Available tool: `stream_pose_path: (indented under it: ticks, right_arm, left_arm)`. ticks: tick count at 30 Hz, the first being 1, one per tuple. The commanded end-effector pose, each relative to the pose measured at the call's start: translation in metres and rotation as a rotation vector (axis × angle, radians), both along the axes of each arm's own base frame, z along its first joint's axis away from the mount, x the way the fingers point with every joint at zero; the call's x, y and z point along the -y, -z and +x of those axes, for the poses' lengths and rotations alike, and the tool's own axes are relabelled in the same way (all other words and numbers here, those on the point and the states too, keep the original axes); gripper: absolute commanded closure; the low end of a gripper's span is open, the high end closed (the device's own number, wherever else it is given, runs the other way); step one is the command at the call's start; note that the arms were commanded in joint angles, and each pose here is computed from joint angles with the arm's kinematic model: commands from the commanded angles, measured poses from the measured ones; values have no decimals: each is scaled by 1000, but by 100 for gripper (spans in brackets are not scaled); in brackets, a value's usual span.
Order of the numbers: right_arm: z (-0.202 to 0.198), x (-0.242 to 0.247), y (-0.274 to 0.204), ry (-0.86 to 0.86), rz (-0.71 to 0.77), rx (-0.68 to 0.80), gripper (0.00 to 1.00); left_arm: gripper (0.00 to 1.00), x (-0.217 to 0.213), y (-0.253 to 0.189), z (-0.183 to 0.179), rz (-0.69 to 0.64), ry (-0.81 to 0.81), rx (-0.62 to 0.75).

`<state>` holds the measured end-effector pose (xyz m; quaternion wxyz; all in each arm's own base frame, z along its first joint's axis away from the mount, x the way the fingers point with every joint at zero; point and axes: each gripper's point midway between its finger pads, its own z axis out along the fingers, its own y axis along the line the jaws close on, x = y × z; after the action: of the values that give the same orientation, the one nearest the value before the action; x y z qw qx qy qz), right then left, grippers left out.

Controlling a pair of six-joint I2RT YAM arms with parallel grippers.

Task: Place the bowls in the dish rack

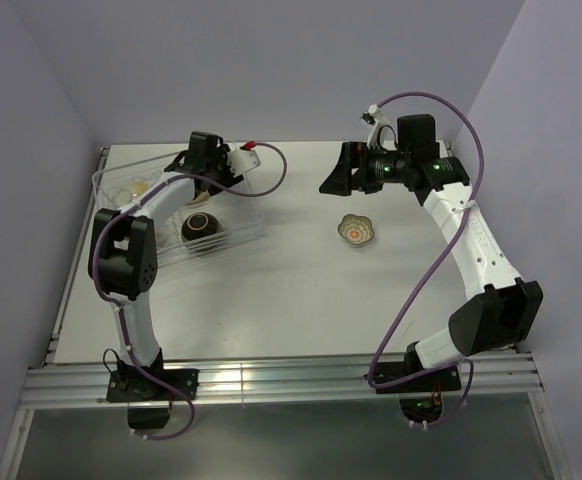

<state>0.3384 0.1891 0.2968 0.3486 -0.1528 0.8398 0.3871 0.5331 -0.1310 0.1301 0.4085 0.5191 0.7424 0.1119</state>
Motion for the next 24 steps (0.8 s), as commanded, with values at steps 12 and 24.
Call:
stream_pose_path:
  ticks: [12,24]
  right_arm:
    - [0,2,2,-15,7,3,0]
    - [1,2,4,-17,3,-2,0]
  left_arm:
    - [98,7,-3,15,66,34,50]
    - [68,2,15,15,113,-5,19]
